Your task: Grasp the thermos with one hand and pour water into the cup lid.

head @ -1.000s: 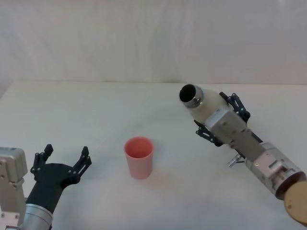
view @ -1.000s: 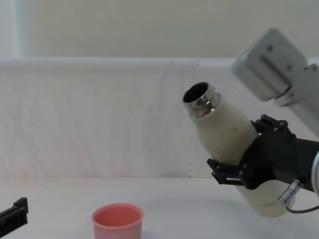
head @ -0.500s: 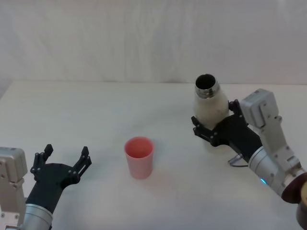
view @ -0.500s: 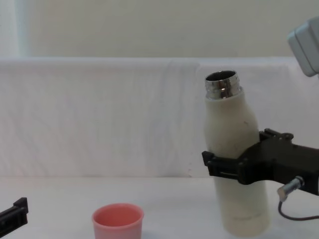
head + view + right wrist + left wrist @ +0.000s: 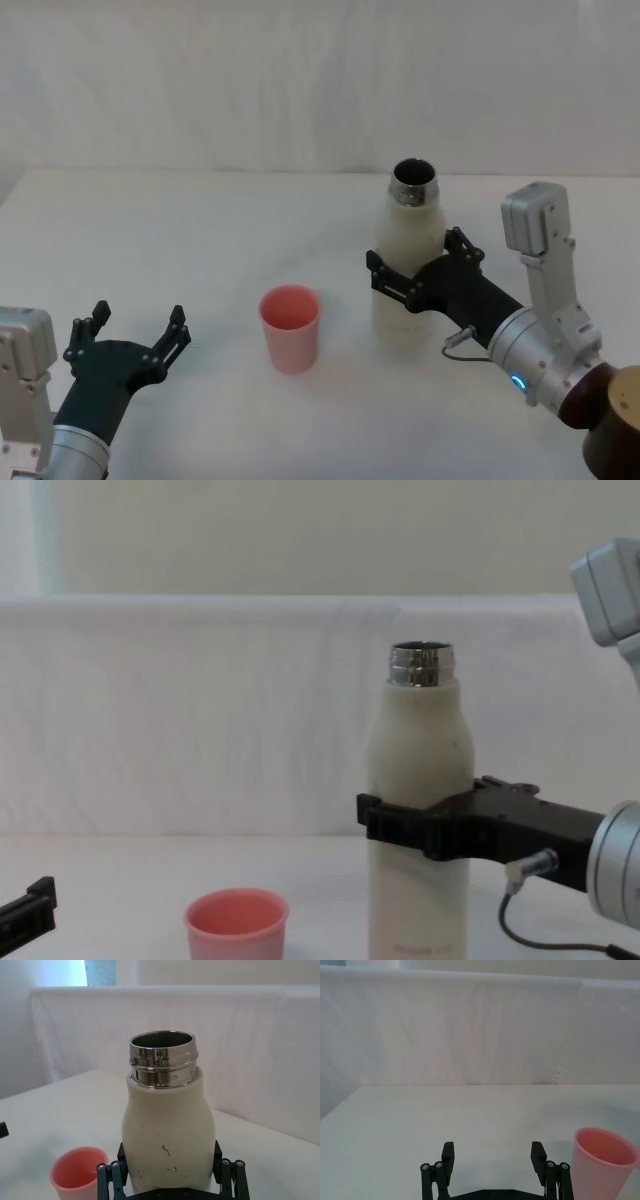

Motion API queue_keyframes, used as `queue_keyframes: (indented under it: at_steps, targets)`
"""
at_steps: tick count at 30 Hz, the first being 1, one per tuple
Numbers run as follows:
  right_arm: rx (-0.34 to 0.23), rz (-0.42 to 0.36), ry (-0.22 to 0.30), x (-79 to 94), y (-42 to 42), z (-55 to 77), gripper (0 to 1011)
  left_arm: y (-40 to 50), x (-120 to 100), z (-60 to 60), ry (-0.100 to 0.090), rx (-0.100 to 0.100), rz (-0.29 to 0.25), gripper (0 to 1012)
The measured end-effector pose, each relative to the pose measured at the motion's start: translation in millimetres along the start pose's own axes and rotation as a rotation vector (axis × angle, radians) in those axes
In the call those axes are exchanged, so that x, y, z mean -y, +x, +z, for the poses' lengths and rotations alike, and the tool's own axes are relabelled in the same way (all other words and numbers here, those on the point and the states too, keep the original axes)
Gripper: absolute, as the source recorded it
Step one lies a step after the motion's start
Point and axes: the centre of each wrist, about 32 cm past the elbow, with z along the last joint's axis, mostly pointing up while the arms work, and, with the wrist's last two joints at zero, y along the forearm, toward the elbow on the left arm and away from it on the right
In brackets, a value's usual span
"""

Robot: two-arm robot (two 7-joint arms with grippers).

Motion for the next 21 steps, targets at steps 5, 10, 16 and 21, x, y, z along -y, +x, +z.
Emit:
queue_keyframes:
  at_steps: [5,10,16,21]
  targets:
    - [-0.034,0.010,-0.002,-4.2,-1.9,-2.8,962,0.0,0.0,0.0,0.000,0.000,0.000,1001]
    - [-0.059,0.009,-0.004,-7.9,-2.8,-5.0,962,0.0,0.0,0.0,0.000,0.000,0.000,1001]
    - [-0.072,0.008,-0.012,-11.5,-3.9,-6.1,962,0.0,0.0,0.0,0.000,0.000,0.000,1001]
    - [-0.077,0.009,-0.019,-13.3,-4.6,-7.5,962,0.0,0.0,0.0,0.000,0.000,0.000,1001]
